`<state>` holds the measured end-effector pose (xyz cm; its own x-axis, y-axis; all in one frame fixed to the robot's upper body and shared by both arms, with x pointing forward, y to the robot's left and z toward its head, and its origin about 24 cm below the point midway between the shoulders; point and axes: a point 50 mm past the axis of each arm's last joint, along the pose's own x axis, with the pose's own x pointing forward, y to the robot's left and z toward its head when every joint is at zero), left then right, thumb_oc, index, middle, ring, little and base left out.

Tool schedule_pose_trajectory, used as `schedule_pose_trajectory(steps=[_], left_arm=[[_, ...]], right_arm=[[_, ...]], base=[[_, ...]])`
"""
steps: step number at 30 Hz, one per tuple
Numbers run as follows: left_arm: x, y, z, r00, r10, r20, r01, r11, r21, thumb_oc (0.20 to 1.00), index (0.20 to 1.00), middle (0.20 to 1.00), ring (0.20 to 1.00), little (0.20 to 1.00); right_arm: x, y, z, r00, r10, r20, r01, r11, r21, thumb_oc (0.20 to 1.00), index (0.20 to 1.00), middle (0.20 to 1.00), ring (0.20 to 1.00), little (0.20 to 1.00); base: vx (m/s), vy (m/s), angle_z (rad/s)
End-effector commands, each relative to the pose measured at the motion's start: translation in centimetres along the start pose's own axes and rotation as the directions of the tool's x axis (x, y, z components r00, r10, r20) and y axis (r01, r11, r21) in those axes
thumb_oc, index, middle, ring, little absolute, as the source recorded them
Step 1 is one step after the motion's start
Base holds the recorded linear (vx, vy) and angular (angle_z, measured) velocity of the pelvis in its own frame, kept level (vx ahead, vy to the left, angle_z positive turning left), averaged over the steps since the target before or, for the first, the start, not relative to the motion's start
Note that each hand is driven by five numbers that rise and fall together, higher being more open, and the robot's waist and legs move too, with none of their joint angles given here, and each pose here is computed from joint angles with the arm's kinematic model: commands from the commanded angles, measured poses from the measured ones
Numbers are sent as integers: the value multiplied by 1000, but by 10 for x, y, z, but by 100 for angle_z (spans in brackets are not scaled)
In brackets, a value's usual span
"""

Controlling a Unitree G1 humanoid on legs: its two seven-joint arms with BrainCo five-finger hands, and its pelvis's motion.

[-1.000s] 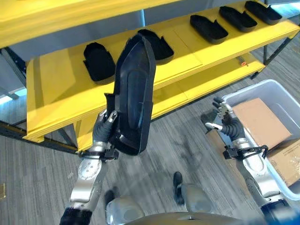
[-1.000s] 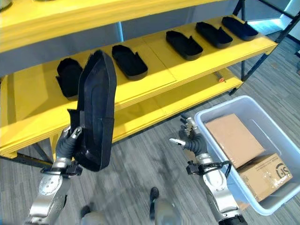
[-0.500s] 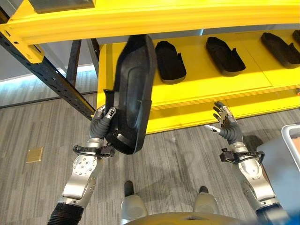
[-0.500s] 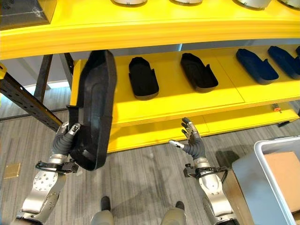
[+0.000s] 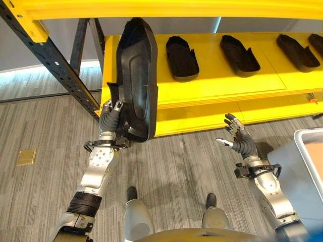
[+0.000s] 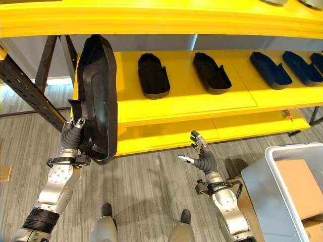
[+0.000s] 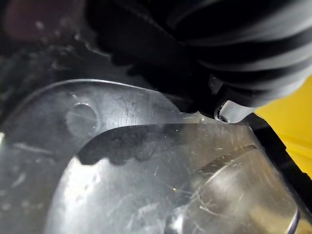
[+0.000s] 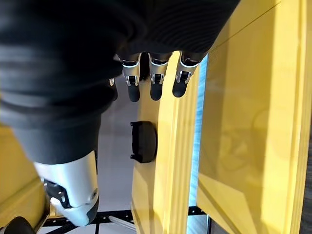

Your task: Move parts from the plastic box to the shelf.

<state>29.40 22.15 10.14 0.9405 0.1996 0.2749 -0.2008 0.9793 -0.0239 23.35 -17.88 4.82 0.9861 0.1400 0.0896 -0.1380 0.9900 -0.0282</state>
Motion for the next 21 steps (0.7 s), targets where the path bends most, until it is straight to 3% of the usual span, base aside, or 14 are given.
schedule_pose_trajectory(steps=[1, 7, 21], left_arm=[[29, -2, 41, 977, 55, 207, -54, 998, -10, 200, 200, 200, 200, 200], [90, 12, 83, 941, 201, 272, -215, 976, 21, 200, 200, 200, 200, 200], [137, 46, 152, 881, 344, 325, -375, 926, 37, 200, 200, 200, 200, 200]], right_arm=[[10, 2, 26, 991, 39, 127, -40, 999, 10, 1000, 1000, 1000, 1000, 1000], [7, 12, 30, 982, 130, 134, -131, 991, -3, 1000, 1000, 1000, 1000, 1000], [3, 10, 28, 977, 177, 115, -177, 984, -10, 1000, 1000, 1000, 1000, 1000]], base=[[-15, -2, -6], [-65, 13, -12], [-53, 3, -5]])
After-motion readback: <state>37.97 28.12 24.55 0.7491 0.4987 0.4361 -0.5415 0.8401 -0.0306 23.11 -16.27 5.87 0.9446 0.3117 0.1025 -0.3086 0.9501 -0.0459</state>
